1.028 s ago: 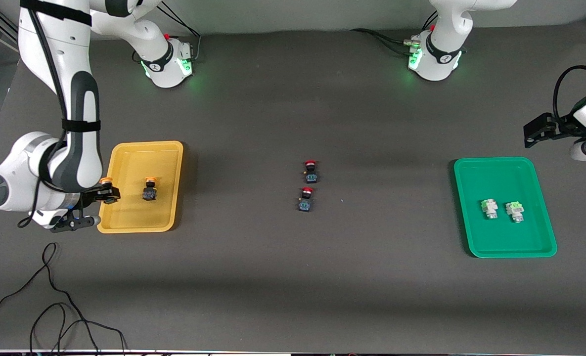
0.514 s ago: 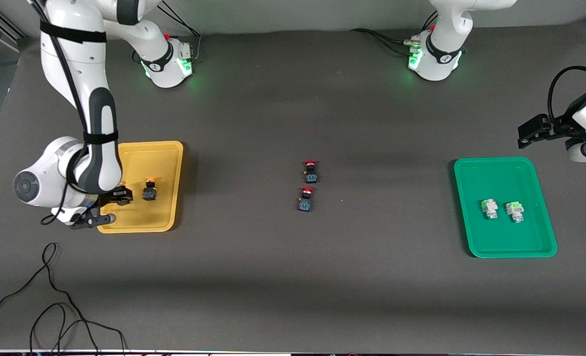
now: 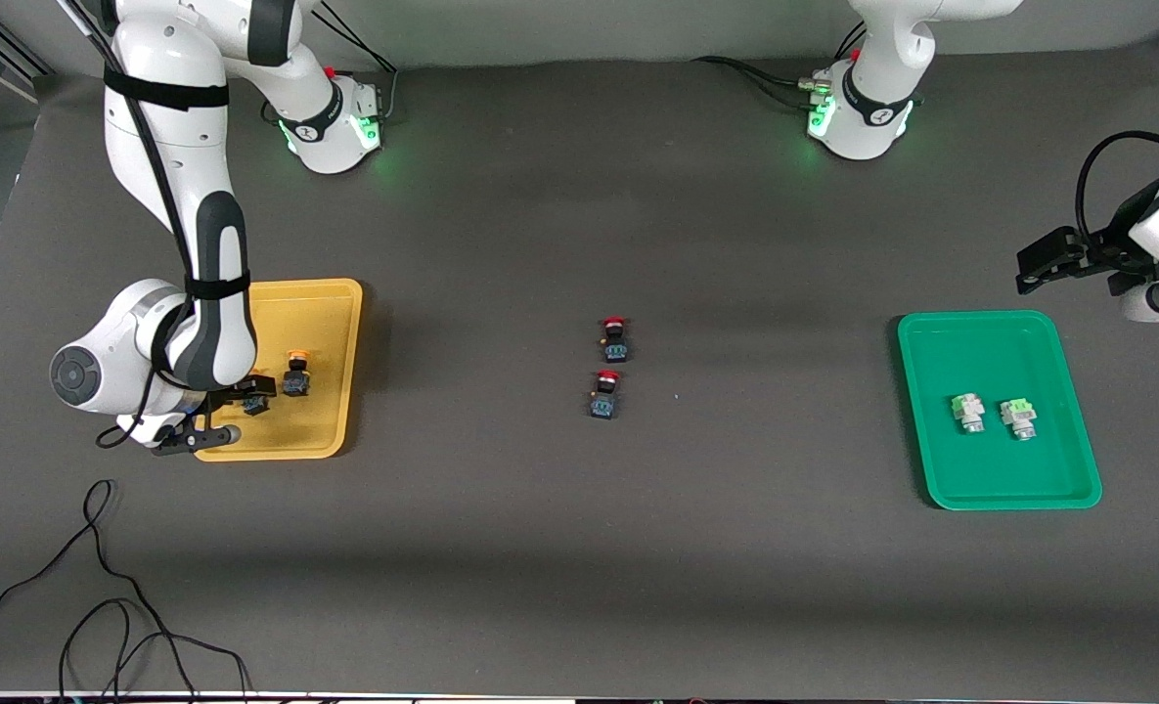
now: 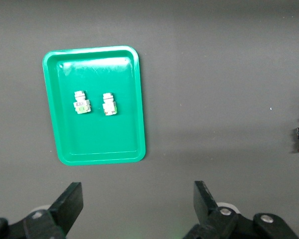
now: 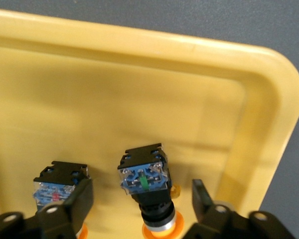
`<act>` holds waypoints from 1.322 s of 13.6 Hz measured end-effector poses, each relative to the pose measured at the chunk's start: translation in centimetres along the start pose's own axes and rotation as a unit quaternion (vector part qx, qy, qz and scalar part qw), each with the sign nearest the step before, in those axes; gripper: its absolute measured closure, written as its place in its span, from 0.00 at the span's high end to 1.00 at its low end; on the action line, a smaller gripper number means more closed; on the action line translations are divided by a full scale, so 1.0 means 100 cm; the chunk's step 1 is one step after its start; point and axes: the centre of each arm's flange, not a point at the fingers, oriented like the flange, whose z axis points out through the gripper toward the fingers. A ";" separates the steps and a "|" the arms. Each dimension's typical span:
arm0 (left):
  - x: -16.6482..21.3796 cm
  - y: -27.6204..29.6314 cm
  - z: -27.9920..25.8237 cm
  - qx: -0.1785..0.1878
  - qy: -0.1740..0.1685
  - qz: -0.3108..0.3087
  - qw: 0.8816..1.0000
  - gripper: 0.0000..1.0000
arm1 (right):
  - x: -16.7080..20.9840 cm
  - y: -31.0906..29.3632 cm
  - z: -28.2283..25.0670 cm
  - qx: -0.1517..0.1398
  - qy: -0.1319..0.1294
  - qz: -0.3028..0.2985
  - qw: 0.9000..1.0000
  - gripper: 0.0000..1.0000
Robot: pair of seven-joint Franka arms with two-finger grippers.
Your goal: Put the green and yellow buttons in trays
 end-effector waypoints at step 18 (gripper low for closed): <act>-0.002 0.001 0.001 0.000 -0.006 -0.006 1.000 1.00 | -0.082 -0.029 -0.401 0.042 -0.016 0.051 0.998 1.00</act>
